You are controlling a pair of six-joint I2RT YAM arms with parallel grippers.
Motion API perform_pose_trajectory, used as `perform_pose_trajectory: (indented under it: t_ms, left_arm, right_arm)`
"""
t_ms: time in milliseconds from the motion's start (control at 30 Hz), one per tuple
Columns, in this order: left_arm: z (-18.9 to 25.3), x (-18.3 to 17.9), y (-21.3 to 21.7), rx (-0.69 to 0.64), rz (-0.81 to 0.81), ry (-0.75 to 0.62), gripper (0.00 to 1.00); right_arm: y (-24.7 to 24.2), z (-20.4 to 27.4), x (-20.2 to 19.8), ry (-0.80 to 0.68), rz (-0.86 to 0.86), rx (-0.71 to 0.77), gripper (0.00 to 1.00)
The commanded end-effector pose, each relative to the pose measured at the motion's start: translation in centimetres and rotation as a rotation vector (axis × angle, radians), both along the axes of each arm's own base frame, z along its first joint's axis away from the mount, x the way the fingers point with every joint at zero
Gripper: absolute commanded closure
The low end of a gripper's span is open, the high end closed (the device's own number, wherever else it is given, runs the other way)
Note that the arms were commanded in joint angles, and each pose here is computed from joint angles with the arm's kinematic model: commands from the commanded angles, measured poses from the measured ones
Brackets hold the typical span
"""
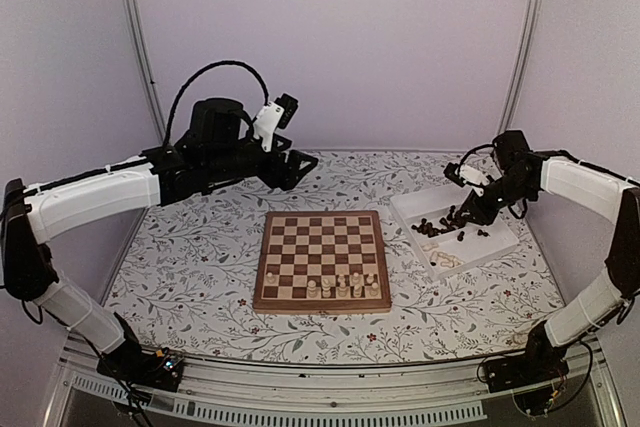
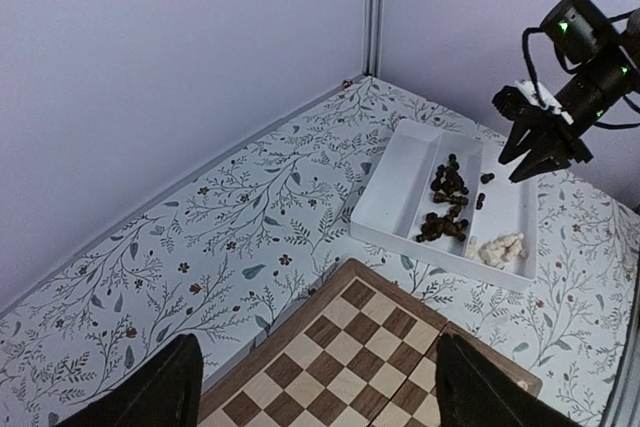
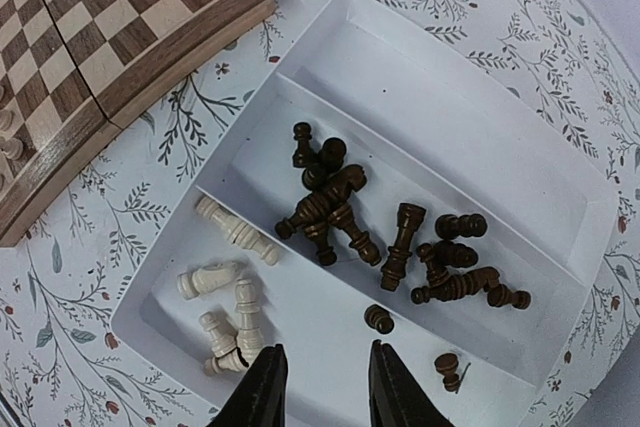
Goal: Set up the chess pieces on the board
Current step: Pick up the chess piece from the storage box.
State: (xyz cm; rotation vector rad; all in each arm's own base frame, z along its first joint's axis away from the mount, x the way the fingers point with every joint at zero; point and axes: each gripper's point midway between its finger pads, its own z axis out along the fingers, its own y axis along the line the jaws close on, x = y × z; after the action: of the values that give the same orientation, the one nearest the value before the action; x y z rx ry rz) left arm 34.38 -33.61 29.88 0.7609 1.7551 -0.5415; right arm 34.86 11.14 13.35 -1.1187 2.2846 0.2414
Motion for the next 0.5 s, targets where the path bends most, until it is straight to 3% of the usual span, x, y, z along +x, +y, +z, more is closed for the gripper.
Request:
perform_pose_trajectory:
  t_ms: [0,467]
  left_arm:
    - [-0.1,0.7,-0.2,0.017,0.004,0.025,0.18]
    - [-2.3,2.1,-0.5,0.099,0.016,0.048,0.18]
  right_arm:
    - [0.1,-3.4,-1.2,0.096,0.047,-0.125,0.71]
    - [0.2,-9.6,-3.8,0.350,0.103,-0.227,0.66]
